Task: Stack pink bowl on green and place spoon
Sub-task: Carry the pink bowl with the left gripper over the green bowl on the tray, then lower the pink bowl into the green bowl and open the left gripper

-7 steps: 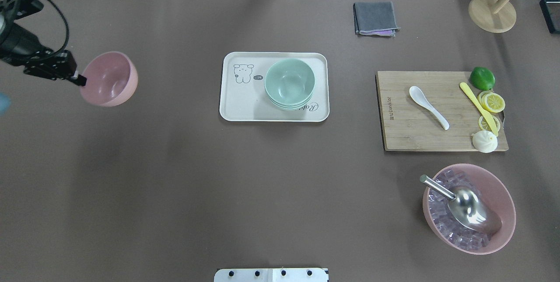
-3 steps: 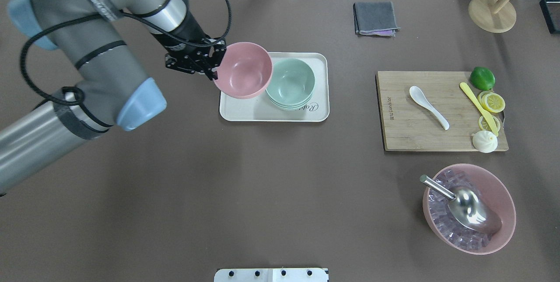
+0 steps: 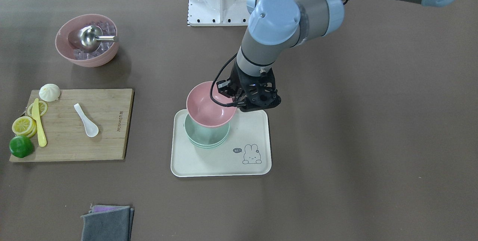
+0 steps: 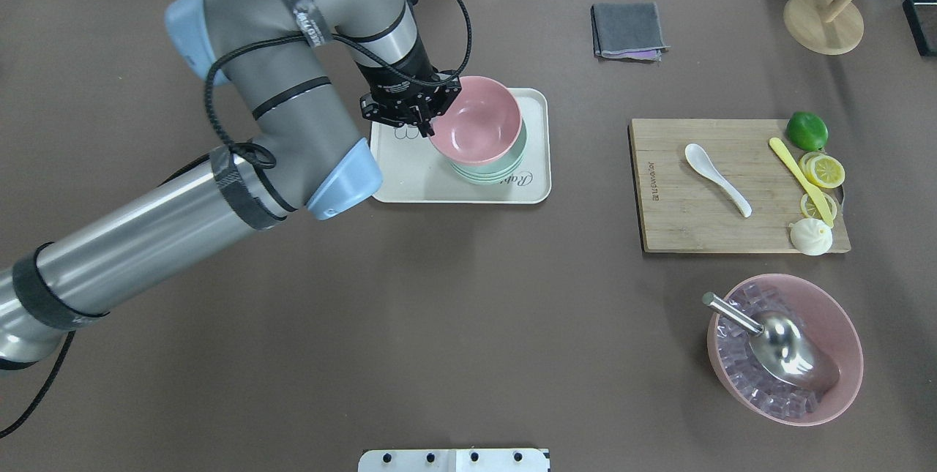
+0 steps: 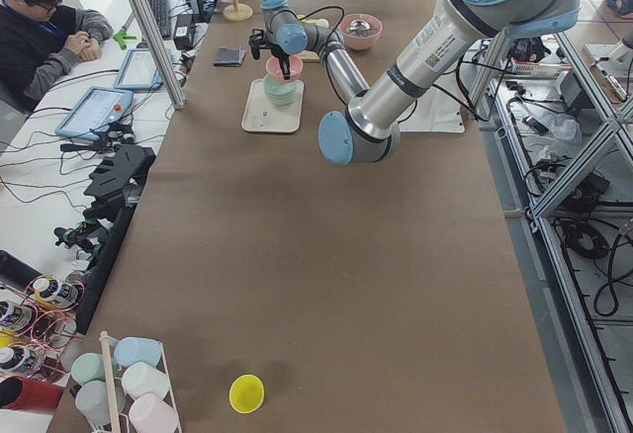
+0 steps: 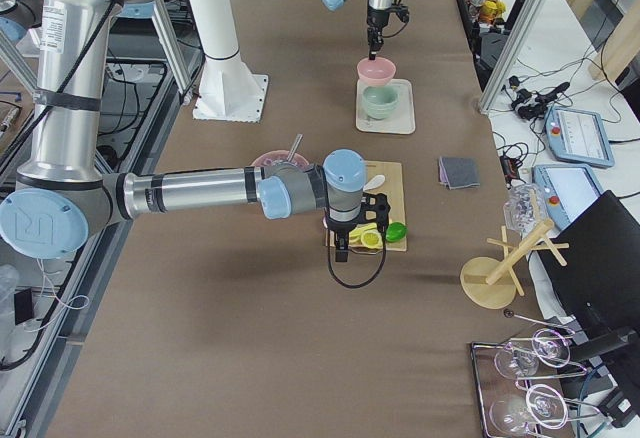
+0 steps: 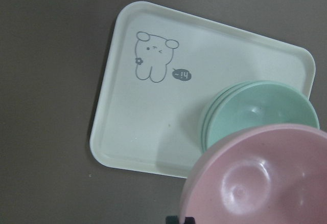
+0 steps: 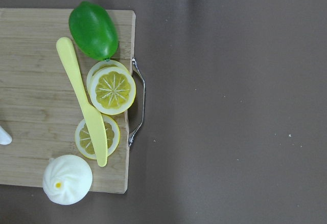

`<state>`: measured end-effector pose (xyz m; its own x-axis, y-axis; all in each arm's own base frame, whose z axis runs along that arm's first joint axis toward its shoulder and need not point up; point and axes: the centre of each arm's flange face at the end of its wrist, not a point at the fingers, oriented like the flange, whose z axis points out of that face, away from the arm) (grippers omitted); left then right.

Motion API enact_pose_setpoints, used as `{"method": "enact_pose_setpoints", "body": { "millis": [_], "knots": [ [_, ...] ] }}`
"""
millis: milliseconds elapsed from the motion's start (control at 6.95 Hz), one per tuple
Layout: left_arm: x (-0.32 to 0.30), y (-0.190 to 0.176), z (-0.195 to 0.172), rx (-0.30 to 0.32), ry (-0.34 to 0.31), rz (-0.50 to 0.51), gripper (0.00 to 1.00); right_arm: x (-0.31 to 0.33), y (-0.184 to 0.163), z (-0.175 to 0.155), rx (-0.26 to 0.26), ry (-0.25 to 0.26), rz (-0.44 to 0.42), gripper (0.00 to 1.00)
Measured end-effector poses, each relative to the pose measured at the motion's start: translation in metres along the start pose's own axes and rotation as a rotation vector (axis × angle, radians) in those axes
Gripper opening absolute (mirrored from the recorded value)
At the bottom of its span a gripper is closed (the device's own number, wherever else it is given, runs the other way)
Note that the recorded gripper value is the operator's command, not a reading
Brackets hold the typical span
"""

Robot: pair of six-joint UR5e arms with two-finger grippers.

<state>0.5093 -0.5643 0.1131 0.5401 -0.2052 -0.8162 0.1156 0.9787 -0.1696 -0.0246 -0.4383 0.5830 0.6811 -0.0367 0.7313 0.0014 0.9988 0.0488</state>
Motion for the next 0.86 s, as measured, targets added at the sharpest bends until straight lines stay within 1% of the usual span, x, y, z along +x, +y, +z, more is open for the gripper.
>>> {"method": "enact_pose_setpoints", "body": {
  "millis": [288,863],
  "knots": [
    [0.002,-0.018,0.031,0.032,0.005,0.010,0.00,0.000,0.000,0.000,0.001,0.000,-0.001,1.00],
    [0.003,-0.010,0.050,0.022,0.001,0.023,0.00,0.000,0.000,0.000,0.000,0.000,-0.001,1.00]
  ]
}}
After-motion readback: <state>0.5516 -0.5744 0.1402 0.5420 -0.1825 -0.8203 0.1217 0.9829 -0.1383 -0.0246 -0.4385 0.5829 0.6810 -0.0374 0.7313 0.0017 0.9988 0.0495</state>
